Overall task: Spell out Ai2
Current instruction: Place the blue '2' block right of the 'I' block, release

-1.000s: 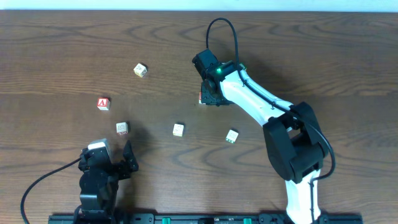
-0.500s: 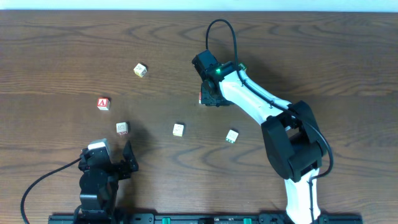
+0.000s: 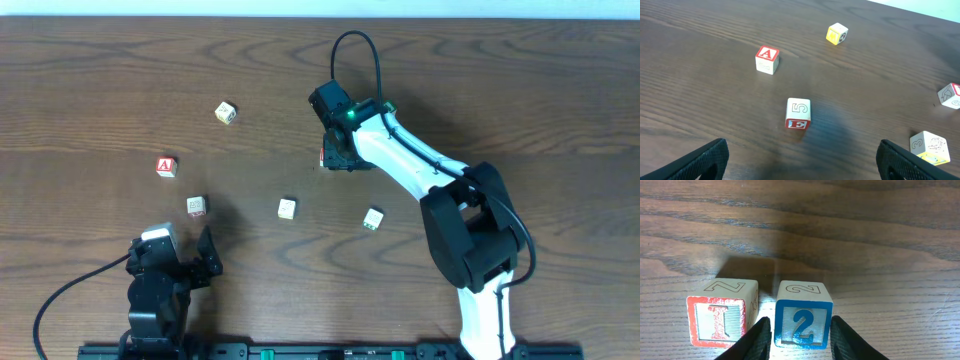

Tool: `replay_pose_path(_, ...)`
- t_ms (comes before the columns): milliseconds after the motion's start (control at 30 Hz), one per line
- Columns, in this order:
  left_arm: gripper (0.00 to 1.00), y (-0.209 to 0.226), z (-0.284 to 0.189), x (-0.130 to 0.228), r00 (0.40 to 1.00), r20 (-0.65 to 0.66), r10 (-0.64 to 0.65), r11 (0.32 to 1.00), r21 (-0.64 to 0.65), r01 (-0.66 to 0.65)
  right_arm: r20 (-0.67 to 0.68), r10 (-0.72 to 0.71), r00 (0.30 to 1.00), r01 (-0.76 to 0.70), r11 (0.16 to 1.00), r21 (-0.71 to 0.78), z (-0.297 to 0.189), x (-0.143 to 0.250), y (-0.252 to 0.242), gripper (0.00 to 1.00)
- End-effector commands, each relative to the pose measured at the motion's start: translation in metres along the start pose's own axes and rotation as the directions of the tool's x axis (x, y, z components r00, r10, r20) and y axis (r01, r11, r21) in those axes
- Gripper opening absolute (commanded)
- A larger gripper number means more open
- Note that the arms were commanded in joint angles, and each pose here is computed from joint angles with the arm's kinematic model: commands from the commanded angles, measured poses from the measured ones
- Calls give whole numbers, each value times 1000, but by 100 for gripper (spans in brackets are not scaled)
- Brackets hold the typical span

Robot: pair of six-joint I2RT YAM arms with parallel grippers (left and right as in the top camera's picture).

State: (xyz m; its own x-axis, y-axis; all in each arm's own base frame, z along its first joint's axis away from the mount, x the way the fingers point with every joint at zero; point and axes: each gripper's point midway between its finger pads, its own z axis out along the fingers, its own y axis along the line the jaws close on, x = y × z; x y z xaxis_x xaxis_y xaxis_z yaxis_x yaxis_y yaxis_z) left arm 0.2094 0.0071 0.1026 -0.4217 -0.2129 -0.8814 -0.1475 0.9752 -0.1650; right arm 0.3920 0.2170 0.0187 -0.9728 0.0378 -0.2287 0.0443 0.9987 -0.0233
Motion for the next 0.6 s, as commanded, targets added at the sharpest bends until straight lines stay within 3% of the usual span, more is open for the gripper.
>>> replay_pose_path(0,96,2,3,5,1000,-7,16,1000,-6,-16,6,9,1000,-9,1000,7,5,-5,-3,40)
replay_pose_path(300,95,2,3,5,1000,-7,16,1000,-6,-17,82,70,994,-71,997,9,8,-35,-22,41)
replay_pose_path(567,95,2,3,5,1000,-7,16,1000,-6,-17,221,51,974,-43,998,-40,-10,-89,-28,47)
